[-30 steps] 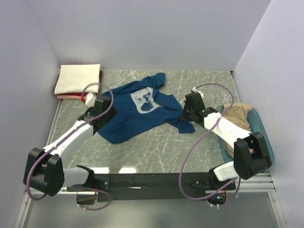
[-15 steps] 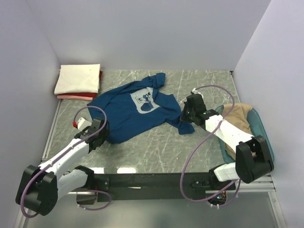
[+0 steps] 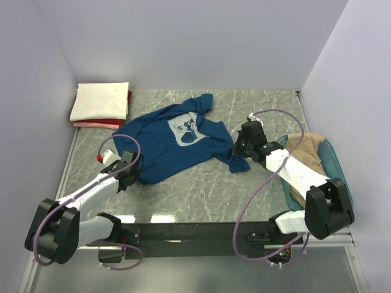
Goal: Fold and stack the t-shirts
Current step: Flatten the tshirt out
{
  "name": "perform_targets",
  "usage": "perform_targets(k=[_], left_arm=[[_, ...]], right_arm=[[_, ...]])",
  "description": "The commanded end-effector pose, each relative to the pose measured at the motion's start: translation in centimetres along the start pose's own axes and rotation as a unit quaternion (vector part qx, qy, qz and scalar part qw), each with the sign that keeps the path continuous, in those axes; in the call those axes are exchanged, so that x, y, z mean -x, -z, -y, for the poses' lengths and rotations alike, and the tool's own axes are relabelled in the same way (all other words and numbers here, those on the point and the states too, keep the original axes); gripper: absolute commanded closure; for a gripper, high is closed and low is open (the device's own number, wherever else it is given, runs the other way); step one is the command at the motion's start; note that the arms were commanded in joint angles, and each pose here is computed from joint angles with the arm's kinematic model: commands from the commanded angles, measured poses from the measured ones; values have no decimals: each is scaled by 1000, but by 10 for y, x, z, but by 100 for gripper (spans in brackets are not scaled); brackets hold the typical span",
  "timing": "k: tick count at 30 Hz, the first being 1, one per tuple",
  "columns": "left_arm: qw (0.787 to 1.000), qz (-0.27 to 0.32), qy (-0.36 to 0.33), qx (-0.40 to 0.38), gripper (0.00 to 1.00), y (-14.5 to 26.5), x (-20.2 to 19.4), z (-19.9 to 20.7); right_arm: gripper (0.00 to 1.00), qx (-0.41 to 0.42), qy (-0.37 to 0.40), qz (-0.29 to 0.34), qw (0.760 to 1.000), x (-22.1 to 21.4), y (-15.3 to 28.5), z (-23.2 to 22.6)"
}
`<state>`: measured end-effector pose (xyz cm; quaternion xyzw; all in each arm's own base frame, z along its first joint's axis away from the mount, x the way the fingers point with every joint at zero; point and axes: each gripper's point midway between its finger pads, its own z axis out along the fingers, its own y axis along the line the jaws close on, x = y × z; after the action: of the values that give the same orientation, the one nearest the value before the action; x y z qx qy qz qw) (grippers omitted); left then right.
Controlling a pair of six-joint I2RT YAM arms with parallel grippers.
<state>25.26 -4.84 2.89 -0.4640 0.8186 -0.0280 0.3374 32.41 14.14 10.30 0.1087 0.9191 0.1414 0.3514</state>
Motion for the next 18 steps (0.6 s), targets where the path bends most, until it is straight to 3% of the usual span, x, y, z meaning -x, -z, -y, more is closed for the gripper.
perform_targets(k=[1, 2, 12, 14, 15, 16, 18], left_arm=[[999, 41, -8, -33, 94, 9, 25, 27], [998, 45, -9, -36, 99, 12, 29, 31], [994, 77, -37, -74, 99, 69, 76, 50], [991, 80, -58, -93, 96, 77, 83, 60], [990, 70, -65, -99, 91, 77, 81, 64], [990, 68, -70, -104, 79, 78, 83, 70], [989, 42, -94, -103, 71, 68, 75, 76]], right_arm=[[100, 7, -3, 34, 999, 18, 16, -4], [100, 6, -3, 34, 999, 18, 18, -4], [100, 9, -4, 85, 996, 52, 61, -6], [100, 8, -9, 105, 994, 63, 72, -3], [100, 12, -10, 112, 994, 68, 75, -5], [100, 13, -12, 112, 994, 71, 75, -5], [100, 8, -14, 104, 994, 77, 70, -5]])
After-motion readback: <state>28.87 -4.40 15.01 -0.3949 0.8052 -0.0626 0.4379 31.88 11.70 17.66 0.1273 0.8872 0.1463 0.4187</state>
